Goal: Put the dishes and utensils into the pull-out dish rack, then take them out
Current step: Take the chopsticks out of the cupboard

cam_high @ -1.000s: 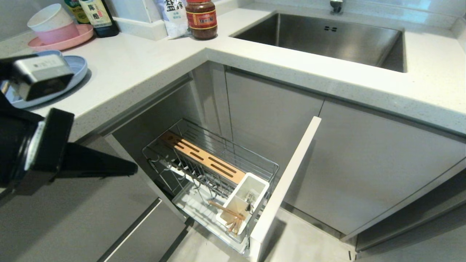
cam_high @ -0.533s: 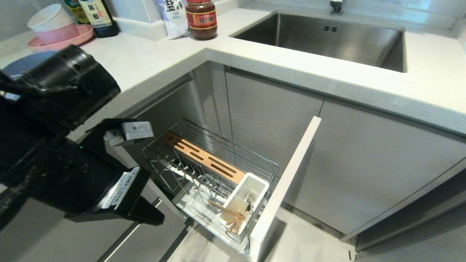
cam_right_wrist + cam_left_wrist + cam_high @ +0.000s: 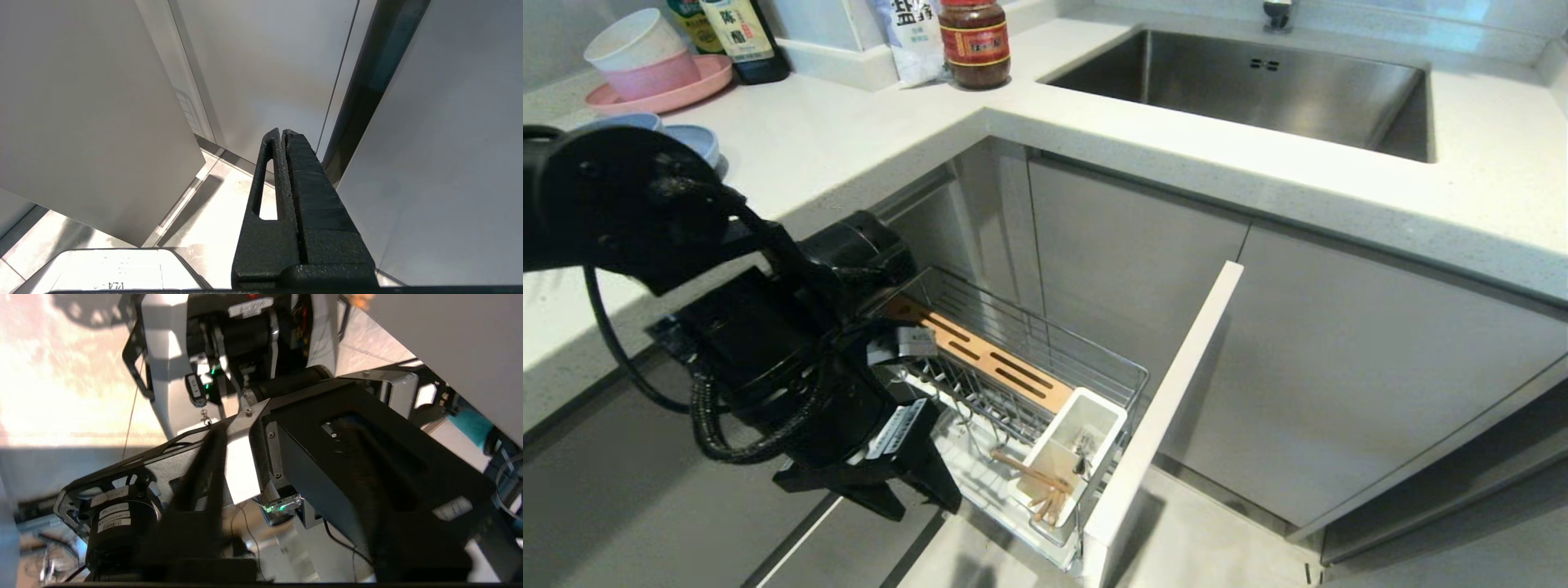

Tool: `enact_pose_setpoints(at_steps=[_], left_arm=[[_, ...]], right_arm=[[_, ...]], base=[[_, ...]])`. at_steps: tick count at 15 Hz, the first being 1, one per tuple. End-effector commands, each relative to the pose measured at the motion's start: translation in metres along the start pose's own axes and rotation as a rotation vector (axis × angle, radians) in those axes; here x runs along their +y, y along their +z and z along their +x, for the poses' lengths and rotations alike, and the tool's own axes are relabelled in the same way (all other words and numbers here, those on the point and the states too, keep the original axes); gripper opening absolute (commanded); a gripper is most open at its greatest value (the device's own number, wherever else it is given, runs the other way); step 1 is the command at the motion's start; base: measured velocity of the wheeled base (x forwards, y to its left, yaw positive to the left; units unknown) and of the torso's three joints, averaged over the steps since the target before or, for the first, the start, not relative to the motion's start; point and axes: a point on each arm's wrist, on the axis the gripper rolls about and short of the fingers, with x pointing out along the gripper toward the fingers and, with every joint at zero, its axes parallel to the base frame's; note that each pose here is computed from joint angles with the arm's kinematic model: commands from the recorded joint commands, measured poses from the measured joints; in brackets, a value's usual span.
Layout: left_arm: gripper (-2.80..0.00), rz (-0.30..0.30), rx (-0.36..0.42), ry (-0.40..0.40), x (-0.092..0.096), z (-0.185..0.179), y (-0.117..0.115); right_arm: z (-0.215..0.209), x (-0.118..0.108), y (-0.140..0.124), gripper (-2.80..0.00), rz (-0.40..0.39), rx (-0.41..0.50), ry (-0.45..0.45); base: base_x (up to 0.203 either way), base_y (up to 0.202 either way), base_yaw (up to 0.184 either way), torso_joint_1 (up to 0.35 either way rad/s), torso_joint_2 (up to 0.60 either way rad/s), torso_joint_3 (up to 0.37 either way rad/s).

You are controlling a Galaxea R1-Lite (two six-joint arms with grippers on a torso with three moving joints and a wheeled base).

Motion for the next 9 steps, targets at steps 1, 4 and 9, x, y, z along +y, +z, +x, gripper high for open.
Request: enact_pose_setpoints(at_steps=[1, 4, 9], left_arm=[[0.00, -0.041, 0.082, 0.033, 0.004, 0.027, 0.019], [0.00, -0.072, 0.121, 0.041, 0.009, 0.045, 0.035], [0.00, -0.131, 0.167, 0.019, 0.021, 0.065, 0.059]], right_arm=[[0.000, 0.000, 0.000, -2.80, 0.000, -0.002, 0.000], [0.000, 0.000, 0.000, -2.80, 0.000, -0.002, 0.000], [0.000, 0.000, 0.000, -2.80, 0.000, -0.002, 0.000]], base=[[0.000, 0.000, 0.000, 0.000, 0.00, 0.000], [0.000, 0.000, 0.000, 0.000, 0.00, 0.000], [0.000, 0.000, 0.000, 0.000, 0.00, 0.000]])
